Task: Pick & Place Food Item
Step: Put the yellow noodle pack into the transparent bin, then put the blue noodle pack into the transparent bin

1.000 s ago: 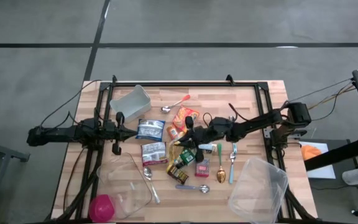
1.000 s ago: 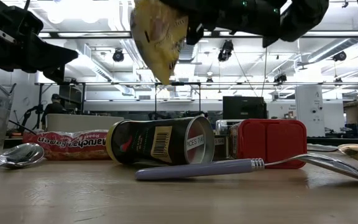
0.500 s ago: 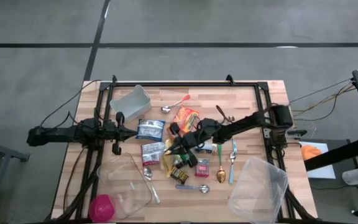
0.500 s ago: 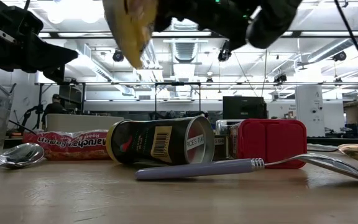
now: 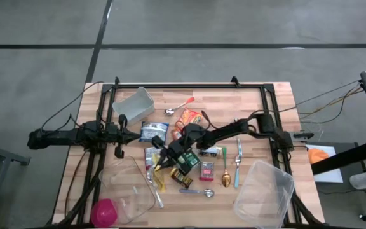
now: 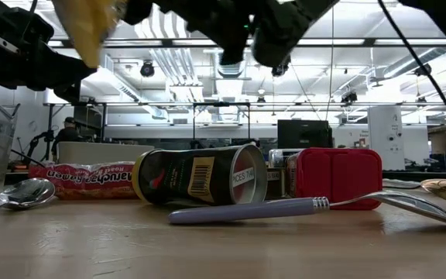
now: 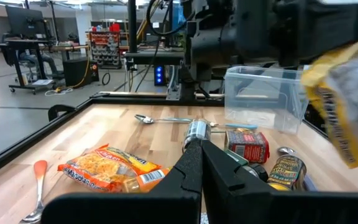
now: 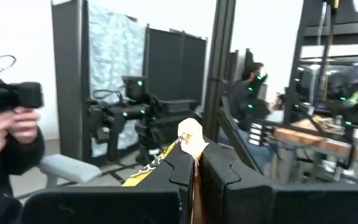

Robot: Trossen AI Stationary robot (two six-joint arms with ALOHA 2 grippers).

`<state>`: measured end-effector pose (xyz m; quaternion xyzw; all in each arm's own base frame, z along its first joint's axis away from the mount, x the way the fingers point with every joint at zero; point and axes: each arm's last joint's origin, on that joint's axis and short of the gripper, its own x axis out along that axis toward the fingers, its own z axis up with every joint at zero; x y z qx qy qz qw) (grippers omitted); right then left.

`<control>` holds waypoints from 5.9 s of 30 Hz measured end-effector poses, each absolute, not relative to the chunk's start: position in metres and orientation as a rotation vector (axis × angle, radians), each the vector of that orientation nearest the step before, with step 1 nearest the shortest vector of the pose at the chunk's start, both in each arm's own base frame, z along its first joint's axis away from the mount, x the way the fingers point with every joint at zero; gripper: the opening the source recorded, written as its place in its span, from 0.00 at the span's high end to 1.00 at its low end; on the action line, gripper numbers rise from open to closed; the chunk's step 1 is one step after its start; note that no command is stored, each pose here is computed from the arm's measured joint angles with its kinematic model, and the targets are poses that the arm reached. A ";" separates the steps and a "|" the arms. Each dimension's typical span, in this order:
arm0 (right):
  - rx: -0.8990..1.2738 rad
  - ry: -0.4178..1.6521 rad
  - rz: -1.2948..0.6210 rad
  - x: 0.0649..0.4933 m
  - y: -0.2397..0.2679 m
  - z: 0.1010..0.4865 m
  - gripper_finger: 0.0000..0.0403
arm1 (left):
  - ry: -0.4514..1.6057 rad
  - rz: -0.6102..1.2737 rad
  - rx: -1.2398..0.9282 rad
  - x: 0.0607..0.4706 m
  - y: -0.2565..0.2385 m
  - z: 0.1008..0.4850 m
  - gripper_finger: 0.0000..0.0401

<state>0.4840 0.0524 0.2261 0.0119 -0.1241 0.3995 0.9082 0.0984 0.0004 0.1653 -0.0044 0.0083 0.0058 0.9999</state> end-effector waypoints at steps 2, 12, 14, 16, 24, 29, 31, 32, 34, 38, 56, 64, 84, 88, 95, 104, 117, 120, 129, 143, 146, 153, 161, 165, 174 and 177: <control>0.027 -0.265 0.830 0.491 0.055 0.225 0.98 | 0.017 0.012 -0.009 0.098 0.000 0.165 1.00; 0.024 -0.275 0.832 0.519 0.063 0.220 0.98 | 0.019 0.011 -0.009 0.098 0.000 0.165 1.00; 0.027 -0.263 0.838 0.525 0.067 0.219 0.98 | 0.019 0.011 -0.008 0.098 0.000 0.165 1.00; 0.022 -0.243 0.841 0.530 0.072 0.220 0.98 | 0.019 0.011 -0.008 0.098 0.000 0.165 1.00; -0.104 -0.146 0.790 0.542 0.096 0.229 0.98 | 0.020 0.011 -0.008 0.098 0.000 0.165 1.00; -0.127 -0.190 0.804 0.542 0.108 0.244 0.98 | 0.020 0.011 -0.009 0.098 0.000 0.165 1.00; -0.143 -0.176 0.801 0.543 0.111 0.244 0.98 | 0.020 0.012 -0.009 0.098 0.000 0.165 1.00; -0.152 -0.163 0.789 0.543 0.112 0.243 0.98 | 0.020 0.011 -0.009 0.098 0.000 0.165 1.00; -0.166 -0.130 0.776 0.543 0.115 0.238 0.98 | 0.020 0.011 -0.008 0.098 0.000 0.165 1.00; -0.189 -0.079 0.781 0.543 0.119 0.230 0.98 | 0.020 0.011 -0.008 0.098 0.000 0.165 1.00; -0.182 0.045 0.757 0.535 0.121 0.192 0.98 | 0.020 0.011 -0.009 0.098 0.000 0.165 1.00; -0.149 0.057 0.743 0.535 0.120 0.191 0.98 | 0.020 0.011 -0.009 0.098 0.000 0.165 1.00; -0.186 0.042 0.750 0.534 0.124 0.192 0.54 | 0.020 0.011 -0.009 0.098 0.000 0.165 1.00; -0.185 0.036 0.748 0.534 0.124 0.193 0.45 | 0.021 0.011 -0.009 0.098 0.000 0.165 1.00; -0.186 0.044 0.749 0.534 0.124 0.193 0.33 | 0.020 0.011 -0.009 0.098 0.000 0.165 1.00; -0.191 0.034 0.749 0.534 0.124 0.194 0.31 | 0.020 0.012 -0.009 0.098 0.000 0.165 1.00; 0.047 0.005 0.806 0.538 0.088 0.214 0.31 | 0.020 0.011 -0.009 0.098 0.000 0.165 1.00; 0.107 0.031 0.797 0.539 0.074 0.212 0.31 | 0.020 0.012 -0.009 0.098 0.000 0.165 1.00; 0.090 0.024 0.818 0.539 0.062 0.213 0.31 | 0.020 0.011 -0.008 0.098 0.000 0.165 1.00; 0.090 0.065 0.424 0.533 0.035 0.227 0.31 | 0.020 0.011 -0.008 0.098 0.000 0.165 1.00; 0.048 0.109 0.296 0.521 0.035 0.238 0.31 | 0.020 0.011 -0.008 0.098 0.000 0.165 1.00; -0.001 0.142 0.182 0.478 0.034 0.243 0.31 | 0.020 0.011 -0.009 0.098 0.000 0.165 1.00; -0.015 0.042 -0.014 0.396 0.021 0.238 0.31 | 0.022 0.012 -0.009 0.099 0.000 0.165 1.00; -0.101 0.009 -0.074 0.350 0.014 0.237 0.31 | 0.023 0.012 -0.009 0.099 0.000 0.165 1.00; -0.214 -0.006 -0.111 0.255 0.002 0.231 0.31 | 0.025 0.012 -0.009 0.099 0.000 0.165 1.00; -0.232 -0.025 -0.116 0.227 0.001 0.226 0.31 | 0.025 0.012 -0.009 0.099 0.000 0.165 1.00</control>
